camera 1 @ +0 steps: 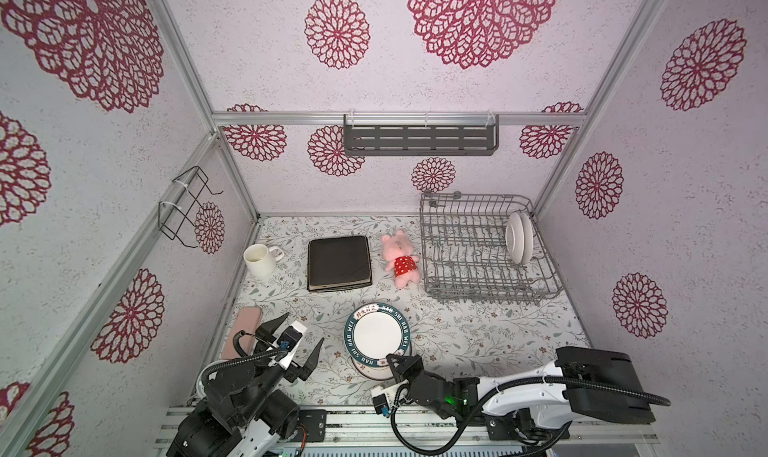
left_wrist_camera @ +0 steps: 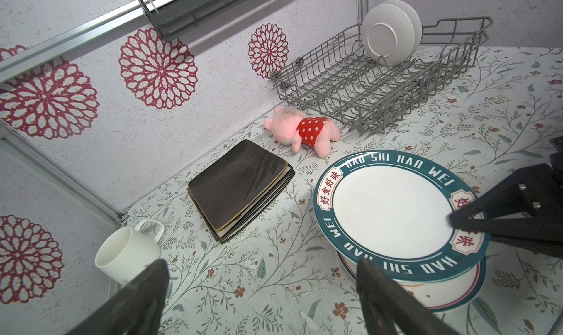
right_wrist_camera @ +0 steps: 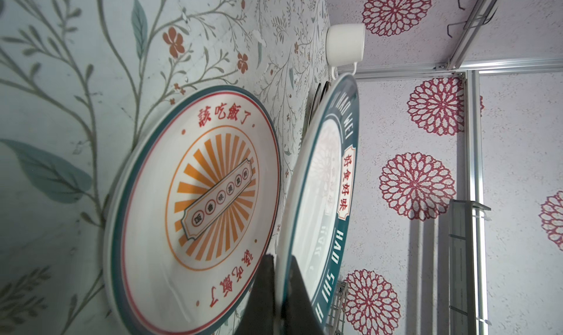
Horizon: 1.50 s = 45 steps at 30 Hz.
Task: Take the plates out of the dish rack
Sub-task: 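Press the green-rimmed plate flat onto the stack with the right gripper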
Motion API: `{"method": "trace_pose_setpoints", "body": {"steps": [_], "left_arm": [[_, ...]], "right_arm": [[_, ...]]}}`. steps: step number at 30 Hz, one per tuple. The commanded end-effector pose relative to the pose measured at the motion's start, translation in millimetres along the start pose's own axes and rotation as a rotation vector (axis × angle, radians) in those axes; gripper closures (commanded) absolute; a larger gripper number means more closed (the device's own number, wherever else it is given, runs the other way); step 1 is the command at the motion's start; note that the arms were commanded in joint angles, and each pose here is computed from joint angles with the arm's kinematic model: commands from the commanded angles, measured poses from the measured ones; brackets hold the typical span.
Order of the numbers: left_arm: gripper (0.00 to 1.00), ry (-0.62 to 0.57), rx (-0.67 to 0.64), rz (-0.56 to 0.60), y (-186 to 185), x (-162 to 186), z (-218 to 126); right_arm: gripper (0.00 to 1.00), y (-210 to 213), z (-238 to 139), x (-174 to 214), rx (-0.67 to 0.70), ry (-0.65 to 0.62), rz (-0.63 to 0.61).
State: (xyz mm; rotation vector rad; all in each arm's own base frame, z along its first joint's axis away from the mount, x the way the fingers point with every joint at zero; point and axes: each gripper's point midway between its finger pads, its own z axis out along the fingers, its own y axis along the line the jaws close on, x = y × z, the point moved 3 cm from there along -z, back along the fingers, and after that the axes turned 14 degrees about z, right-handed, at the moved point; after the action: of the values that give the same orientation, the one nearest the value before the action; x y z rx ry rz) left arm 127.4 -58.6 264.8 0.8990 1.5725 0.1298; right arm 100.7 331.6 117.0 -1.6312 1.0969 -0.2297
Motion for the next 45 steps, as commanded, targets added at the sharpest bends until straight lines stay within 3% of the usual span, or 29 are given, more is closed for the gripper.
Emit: {"method": "trace_pose_setpoints", "body": {"steps": [1, 45], "left_arm": [[0.03, -0.033, 0.009, 0.016, -1.6, -4.1, -1.0], [0.03, -0.032, 0.011, 0.016, -1.8, -4.1, -0.7]], "right_arm": [[1.00, -10.0, -1.5, -8.6, 0.062, -0.018, 0.091], [0.88, 25.6, -0.3, -3.0, -0.011, 0.027, 0.108]]}}
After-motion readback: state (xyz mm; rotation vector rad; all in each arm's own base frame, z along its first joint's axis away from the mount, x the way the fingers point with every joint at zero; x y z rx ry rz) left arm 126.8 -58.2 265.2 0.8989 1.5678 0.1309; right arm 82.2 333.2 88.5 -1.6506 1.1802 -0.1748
